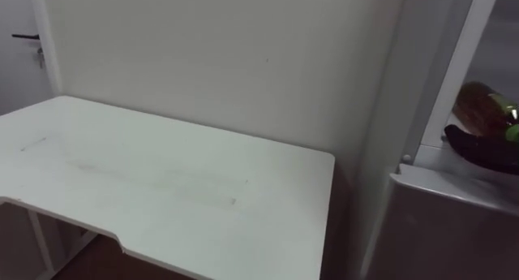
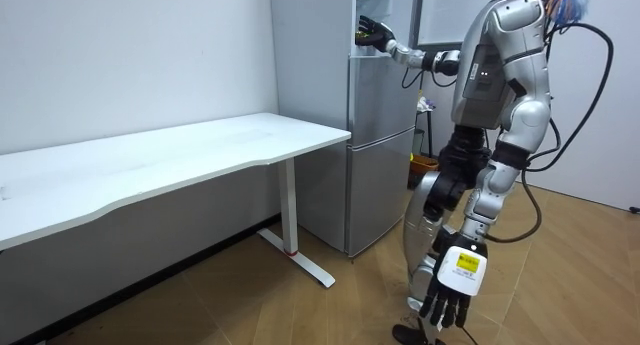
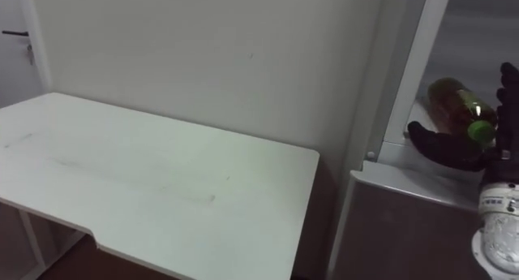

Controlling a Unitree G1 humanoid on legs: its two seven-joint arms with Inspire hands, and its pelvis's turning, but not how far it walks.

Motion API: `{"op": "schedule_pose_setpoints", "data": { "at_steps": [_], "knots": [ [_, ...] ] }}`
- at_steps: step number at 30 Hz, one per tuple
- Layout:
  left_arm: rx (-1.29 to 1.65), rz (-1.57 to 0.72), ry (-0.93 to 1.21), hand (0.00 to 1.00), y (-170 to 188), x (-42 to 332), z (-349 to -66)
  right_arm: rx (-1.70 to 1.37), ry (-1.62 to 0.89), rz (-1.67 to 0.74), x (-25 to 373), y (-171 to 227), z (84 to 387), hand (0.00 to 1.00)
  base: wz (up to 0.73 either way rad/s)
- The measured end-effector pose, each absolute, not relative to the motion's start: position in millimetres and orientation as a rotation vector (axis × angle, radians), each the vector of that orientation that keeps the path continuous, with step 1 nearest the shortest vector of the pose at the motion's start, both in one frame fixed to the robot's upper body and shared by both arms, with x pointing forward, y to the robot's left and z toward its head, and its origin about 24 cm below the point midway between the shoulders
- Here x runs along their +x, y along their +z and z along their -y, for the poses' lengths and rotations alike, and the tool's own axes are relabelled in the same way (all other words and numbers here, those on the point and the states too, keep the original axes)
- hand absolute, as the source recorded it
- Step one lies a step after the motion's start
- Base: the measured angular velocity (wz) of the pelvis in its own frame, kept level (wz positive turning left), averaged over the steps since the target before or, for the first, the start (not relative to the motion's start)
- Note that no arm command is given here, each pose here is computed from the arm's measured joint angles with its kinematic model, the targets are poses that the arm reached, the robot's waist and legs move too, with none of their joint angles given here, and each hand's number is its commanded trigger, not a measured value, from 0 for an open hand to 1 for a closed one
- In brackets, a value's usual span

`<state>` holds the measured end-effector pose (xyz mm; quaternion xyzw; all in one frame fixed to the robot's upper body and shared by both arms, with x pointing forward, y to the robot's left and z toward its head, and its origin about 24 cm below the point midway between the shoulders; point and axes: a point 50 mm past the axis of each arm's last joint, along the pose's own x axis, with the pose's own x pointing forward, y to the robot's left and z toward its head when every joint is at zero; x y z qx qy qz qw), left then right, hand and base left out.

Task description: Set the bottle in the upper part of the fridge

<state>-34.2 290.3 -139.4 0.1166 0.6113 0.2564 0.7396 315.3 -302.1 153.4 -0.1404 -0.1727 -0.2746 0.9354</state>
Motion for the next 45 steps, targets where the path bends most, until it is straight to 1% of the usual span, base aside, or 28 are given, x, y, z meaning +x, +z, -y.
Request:
{"op": "schedule_pose_setpoints", "data": {
  "at_steps": [5,7,11,15,23,28,33,36,38,41,43,45],
  "knots": [
    [0.251,-1.342,0.554,0.0,-139.8,-35.5,-289.6,-0.262,-0.563,0.385,305.0,152.4,289.8,0.0,-0.02],
    [0.241,-1.361,0.549,0.0,-142.4,-37.7,-285.9,-0.238,-0.554,0.4,299.0,148.7,278.0,0.0,0.0],
    [0.231,-1.375,0.533,0.0,-145.6,-37.8,-279.5,-0.208,-0.553,0.418,292.5,147.2,268.5,0.0,-0.04],
    [0.203,-1.384,0.52,0.0,-149.6,-39.1,-268.2,-0.162,-0.548,0.504,287.0,162.3,256.1,0.0,-0.16],
    [0.207,-1.359,0.518,0.0,-149.7,-36.0,-267.0,-0.121,-0.58,0.608,271.8,181.4,254.8,0.0,-0.07],
    [0.211,-1.314,0.513,0.0,-149.2,-26.9,-268.5,-0.091,-0.552,0.722,256.9,199.2,248.0,0.0,-0.07],
    [0.211,-1.3,0.511,0.0,-150.1,-22.8,-268.6,-0.076,-0.513,0.784,240.7,205.9,242.5,0.0,-0.11],
    [0.209,-1.313,0.512,0.0,-150.7,-25.5,-268.2,-0.061,-0.495,0.774,235.2,205.0,246.8,0.0,-0.16],
    [0.21,-1.318,0.511,0.0,-150.8,-27.1,-267.9,-0.004,-0.47,0.764,231.7,205.2,247.6,0.0,-0.04],
    [0.21,-1.32,0.511,0.0,-151.2,-29.1,-267.7,0.115,-0.359,0.75,227.3,207.7,244.2,0.0,-0.04],
    [0.212,-1.324,0.51,0.0,-151.6,-31.3,-267.2,0.174,-0.282,0.72,227.2,204.6,242.9,0.0,-0.13],
    [0.224,-1.333,0.489,0.0,-152.0,-32.7,-266.3,0.297,-0.182,0.662,227.2,195.6,242.3,0.0,-0.07]
  ]
}}
